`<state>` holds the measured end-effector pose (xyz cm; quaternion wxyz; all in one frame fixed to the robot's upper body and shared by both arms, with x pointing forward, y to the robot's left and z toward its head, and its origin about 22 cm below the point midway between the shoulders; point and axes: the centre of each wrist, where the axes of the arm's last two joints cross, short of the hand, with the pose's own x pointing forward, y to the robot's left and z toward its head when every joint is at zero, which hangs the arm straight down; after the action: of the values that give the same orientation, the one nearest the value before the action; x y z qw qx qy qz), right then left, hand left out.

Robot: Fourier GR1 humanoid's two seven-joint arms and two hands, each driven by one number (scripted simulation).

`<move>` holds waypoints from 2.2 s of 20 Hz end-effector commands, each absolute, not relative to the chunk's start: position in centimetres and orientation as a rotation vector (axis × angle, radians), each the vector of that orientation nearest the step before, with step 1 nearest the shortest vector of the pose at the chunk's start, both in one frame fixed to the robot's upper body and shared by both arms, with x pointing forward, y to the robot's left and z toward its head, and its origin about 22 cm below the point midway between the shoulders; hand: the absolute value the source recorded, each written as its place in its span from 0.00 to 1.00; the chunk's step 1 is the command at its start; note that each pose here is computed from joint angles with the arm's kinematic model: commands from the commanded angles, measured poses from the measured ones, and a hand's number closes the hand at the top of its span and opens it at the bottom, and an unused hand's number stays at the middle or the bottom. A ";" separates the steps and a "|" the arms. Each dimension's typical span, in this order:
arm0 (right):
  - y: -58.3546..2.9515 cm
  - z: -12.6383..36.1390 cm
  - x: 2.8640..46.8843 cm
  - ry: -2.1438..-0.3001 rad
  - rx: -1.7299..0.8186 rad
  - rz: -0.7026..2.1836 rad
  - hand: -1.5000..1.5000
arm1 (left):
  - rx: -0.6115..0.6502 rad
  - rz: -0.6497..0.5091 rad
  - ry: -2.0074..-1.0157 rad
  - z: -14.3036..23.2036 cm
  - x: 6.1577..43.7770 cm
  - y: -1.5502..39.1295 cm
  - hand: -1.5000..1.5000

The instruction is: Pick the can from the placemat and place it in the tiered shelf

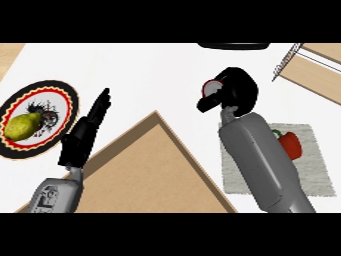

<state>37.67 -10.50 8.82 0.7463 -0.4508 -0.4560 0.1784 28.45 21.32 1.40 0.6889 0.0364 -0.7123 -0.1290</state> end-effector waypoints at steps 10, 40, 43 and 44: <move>-5.8 19.4 38.8 -1.275 -1.147 0.015 1.00 | 0.102 -0.263 -1.571 1.6 28.9 21.3 0.50; -20.1 31.3 41.7 -1.178 -1.739 -0.223 1.00 | 0.113 -0.263 -1.565 -0.5 29.6 23.4 0.50; -19.0 30.3 42.6 -1.181 -1.743 -0.194 1.00 | 0.107 -0.254 -1.574 1.2 29.7 22.0 0.50; -21.9 33.7 42.0 -1.160 -1.765 -0.157 1.00 | 0.094 -0.274 -1.587 2.1 29.2 21.5 0.50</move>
<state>41.81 -19.43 31.96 0.4865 -0.7166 -0.4962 -0.0606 29.01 22.16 1.18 0.6965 0.0451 -0.7064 -0.1173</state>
